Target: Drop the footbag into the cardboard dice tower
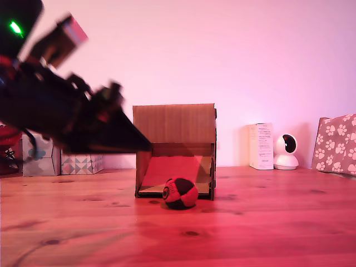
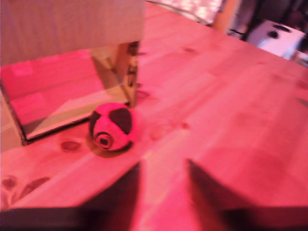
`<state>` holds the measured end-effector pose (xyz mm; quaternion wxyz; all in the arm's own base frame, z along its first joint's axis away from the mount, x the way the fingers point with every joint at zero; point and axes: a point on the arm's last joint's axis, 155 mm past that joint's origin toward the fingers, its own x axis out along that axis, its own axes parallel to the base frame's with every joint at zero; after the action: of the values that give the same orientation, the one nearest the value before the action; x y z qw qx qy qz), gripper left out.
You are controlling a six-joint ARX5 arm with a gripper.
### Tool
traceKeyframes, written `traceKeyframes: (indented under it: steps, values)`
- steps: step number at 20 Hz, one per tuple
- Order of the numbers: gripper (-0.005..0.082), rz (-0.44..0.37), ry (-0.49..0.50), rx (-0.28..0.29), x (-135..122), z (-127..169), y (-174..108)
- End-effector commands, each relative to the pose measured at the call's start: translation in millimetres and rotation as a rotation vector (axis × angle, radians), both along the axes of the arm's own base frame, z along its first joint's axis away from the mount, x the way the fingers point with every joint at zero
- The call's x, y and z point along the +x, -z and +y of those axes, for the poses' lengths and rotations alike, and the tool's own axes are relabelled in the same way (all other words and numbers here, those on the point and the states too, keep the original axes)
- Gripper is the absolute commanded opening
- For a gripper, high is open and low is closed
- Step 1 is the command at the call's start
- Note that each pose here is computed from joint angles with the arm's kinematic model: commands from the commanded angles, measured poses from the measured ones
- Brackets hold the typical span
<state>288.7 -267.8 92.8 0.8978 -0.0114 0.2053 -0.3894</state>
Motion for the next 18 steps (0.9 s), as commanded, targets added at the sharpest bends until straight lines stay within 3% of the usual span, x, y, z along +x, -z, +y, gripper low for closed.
traceKeyframes:
  steps: [1, 18]
  values:
    - [0.0777, 0.0, -0.011, 0.0, 8, -5, 2]
    - [0.0782, 0.044, -0.085, 0.125, 94, -49, 62]
